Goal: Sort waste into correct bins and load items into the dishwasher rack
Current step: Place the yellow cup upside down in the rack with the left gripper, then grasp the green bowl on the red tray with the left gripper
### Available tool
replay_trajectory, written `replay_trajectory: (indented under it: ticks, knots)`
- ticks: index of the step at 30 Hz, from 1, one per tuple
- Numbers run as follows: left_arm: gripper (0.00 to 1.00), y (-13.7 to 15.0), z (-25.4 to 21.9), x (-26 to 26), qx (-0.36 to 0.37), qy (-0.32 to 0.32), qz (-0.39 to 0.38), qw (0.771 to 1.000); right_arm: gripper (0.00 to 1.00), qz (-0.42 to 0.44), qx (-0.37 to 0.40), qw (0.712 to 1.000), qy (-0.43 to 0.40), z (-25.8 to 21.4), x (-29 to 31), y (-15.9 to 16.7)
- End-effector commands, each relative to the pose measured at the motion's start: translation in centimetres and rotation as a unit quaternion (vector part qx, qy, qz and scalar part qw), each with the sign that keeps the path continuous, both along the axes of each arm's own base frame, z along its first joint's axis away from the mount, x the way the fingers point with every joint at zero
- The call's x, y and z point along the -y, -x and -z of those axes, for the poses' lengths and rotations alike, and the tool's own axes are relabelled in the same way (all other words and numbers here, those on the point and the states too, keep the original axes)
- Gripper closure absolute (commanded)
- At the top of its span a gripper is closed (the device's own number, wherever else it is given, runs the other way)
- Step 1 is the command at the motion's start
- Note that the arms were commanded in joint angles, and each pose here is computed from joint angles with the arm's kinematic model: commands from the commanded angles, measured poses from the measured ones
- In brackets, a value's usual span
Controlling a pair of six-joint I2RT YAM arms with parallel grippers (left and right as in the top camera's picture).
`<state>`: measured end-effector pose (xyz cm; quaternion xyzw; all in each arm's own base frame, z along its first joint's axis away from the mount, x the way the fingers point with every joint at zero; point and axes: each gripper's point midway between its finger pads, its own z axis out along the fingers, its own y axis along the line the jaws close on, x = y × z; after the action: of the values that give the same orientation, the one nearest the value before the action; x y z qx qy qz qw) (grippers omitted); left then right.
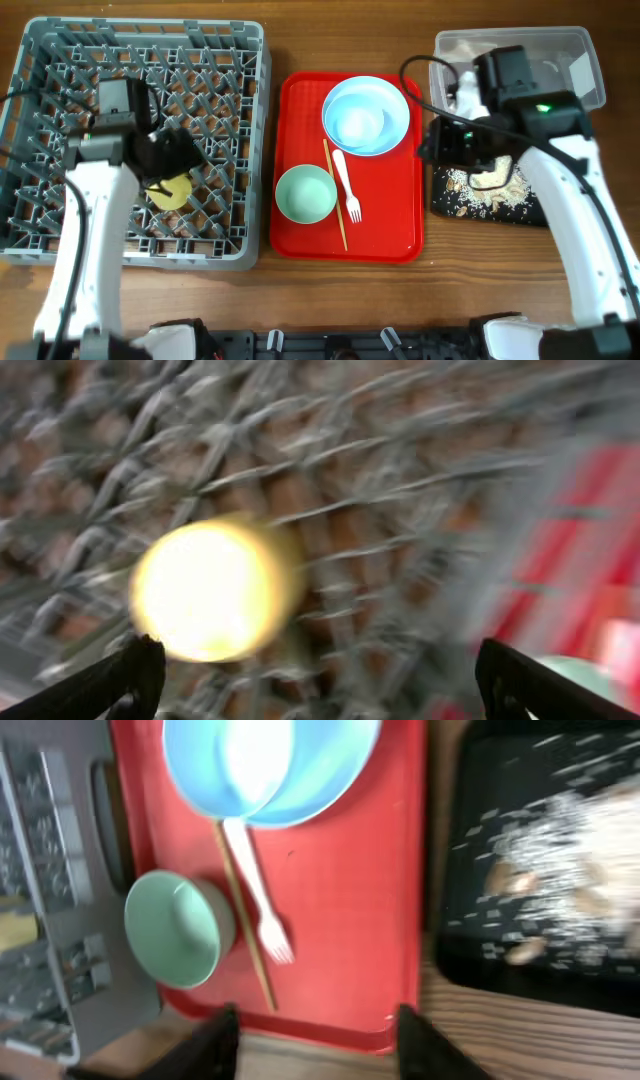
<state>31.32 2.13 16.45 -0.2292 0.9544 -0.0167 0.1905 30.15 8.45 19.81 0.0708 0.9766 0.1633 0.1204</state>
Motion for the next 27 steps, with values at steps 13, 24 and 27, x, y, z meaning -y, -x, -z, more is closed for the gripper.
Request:
replay_trajectory:
  ticks: [13,24,27]
  knots:
    - [0.09,4.7,8.2,26.7,-0.086,0.046,0.393,0.914,0.0,0.068,0.068,0.995,0.035,-3.8,5.6,0.7]
    - [0.96,5.8,14.0,27.4,-0.15,0.002,0.405,0.902,0.0,0.062,0.069,0.995,0.037,-3.8,5.6,0.8]
    - [0.96,4.8,12.3,28.2,-0.127,0.009,0.408,0.904,0.0,0.062,0.068,0.995,0.037,-3.7,5.6,0.8]
